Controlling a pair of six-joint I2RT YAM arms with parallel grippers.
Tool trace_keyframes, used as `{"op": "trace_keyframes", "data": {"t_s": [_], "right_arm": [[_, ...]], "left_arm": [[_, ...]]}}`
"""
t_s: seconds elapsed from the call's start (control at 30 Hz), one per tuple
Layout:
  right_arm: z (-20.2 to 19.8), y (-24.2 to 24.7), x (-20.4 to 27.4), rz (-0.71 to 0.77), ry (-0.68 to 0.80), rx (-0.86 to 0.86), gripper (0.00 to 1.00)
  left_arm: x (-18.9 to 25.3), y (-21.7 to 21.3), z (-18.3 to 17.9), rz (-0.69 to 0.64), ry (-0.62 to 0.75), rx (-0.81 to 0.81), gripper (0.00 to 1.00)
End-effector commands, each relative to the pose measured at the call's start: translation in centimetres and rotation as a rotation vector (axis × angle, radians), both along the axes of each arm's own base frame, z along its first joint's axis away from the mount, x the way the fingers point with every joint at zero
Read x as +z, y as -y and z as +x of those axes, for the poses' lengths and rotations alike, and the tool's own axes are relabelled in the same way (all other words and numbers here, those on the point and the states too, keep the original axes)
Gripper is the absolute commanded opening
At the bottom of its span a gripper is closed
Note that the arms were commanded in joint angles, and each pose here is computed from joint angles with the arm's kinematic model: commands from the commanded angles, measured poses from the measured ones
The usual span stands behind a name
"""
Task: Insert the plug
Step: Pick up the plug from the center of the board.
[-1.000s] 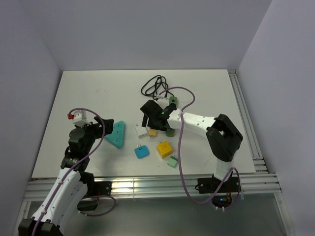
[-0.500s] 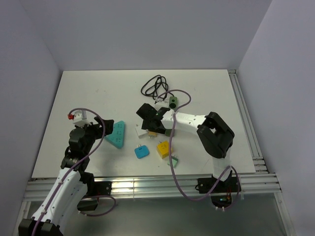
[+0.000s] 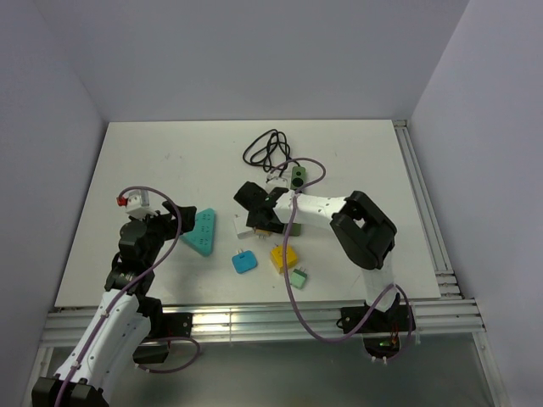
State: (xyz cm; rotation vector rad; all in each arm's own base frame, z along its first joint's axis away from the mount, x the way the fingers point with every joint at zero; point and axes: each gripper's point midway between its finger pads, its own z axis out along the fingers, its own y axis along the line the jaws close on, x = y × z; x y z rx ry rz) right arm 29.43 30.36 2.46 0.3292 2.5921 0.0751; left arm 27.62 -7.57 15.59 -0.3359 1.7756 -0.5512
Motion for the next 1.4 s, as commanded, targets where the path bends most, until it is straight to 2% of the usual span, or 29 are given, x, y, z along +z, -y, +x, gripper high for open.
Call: {"op": "trace_keyframes", "data": {"t_s": [0.0,0.1,0.13,0.2,0.3,0.33,0.53,0.67,0.73,0.9,1.07,1.17,1.23,1.37], "right_arm": [[1.2,-0.9,0.9,0.025,0.047,-0.008,0.68],[1.2,-0.9,0.7,0.035,0.048,-0.006,0.64],[1.2,-1.0,0.7,0.036,0.051,-0.006,0.57],[1.3,-0.9,0.8,0.035,0.054,-0.002,0.52],[1.6,-1.0,1.7,0.043,0.077,0.019,0.36],[1.8,-1.1,2.0,0.048,0.089,0.023,0.34],[2.1,-0.5,4.8,0.088,0.179,0.041,0.32],[1.7,-0.9,6.8,0.167,0.218,0.083,0.32],[1.4,-1.1,7.9,0.216,0.229,0.097,0.32],[0.9,-1.7,11.0,0.304,0.259,0.140,0.32],[0.4,-1.1,12.7,0.356,0.309,0.149,0.32],[0.1,-0.4,13.9,0.378,0.350,0.149,0.32],[-0.1,0.3,14.2,0.375,0.368,0.151,0.32],[-0.3,1.5,14.7,0.347,0.396,0.148,0.32]], "left_arm": [[1.2,0.0,0.3,-0.003,0.036,0.004,0.99],[1.1,0.0,0.3,-0.002,0.034,0.004,0.99],[1.1,0.1,0.3,-0.002,0.033,-0.001,0.99],[1.1,0.1,0.3,-0.002,0.036,-0.003,0.99],[1.4,0.6,0.2,-0.008,0.052,-0.033,0.99],[1.4,1.2,0.1,-0.015,0.059,-0.065,0.99],[2.8,3.0,-0.4,-0.058,0.122,-0.170,1.00],[5.1,7.3,-3.5,-0.088,0.279,-0.475,0.99],[5.7,7.9,-4.4,-0.098,0.346,-0.532,1.00],[5.9,9.6,-5.3,-0.135,0.348,-0.635,1.00],[5.2,10.1,-4.9,-0.160,0.298,-0.627,0.99],[3.8,9.2,-3.4,-0.148,0.209,-0.538,0.99],[4.3,8.9,-2.9,-0.142,0.217,-0.511,0.99],[2.7,7.7,-2.0,-0.219,0.138,-0.390,1.00]]}}
